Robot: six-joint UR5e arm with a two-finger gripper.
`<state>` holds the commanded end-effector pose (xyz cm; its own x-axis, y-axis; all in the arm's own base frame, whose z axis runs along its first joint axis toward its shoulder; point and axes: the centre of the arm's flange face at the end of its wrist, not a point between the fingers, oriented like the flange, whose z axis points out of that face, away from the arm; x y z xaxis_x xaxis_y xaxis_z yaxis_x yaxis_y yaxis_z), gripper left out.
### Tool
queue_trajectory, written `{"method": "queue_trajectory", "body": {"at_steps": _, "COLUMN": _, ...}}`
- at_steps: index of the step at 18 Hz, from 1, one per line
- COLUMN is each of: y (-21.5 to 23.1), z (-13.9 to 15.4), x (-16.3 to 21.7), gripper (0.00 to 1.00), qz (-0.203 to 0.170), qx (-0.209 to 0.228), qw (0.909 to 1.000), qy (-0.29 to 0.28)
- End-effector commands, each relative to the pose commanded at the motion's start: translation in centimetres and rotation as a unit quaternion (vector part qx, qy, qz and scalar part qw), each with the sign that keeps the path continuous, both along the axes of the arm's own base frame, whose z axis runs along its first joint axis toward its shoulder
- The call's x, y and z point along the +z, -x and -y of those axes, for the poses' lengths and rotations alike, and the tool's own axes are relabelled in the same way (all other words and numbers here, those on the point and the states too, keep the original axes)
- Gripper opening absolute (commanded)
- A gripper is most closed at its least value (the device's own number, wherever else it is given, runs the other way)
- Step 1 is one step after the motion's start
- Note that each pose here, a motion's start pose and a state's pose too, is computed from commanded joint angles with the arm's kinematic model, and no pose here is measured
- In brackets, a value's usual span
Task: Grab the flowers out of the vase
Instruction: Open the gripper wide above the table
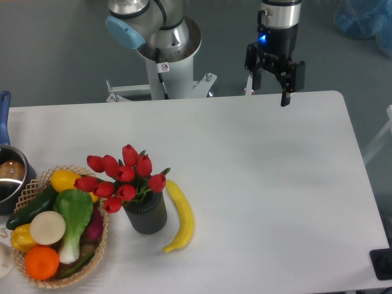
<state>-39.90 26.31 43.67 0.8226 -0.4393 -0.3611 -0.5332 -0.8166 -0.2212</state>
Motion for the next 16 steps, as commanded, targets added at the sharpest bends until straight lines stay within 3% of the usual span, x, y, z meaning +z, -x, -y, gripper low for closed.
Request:
{"method": "queue_trajectory", "body": {"at_steps": 10, "y": -0.6, "z": -0.6, "x": -0.8, "gripper": 1.0, "qz": 0.013, "qx": -0.006, "qw": 0.9998, "qy": -0.011}}
{"method": "queue_trajectory", "body": {"at_steps": 14, "y": -1.2, "z": -1.2, "x": -1.7, "gripper": 1.0, "qz": 0.064, "qx": 0.048, "qw": 0.9944, "qy": -0.069}}
{"method": "queue_trajectory", "body": {"at_steps": 16, "y": -0.9, "z": -1.4, "x": -1.4, "gripper": 1.0, "qz": 0.066, "qx": 0.052, "qw": 0.9936, "qy": -0.075}}
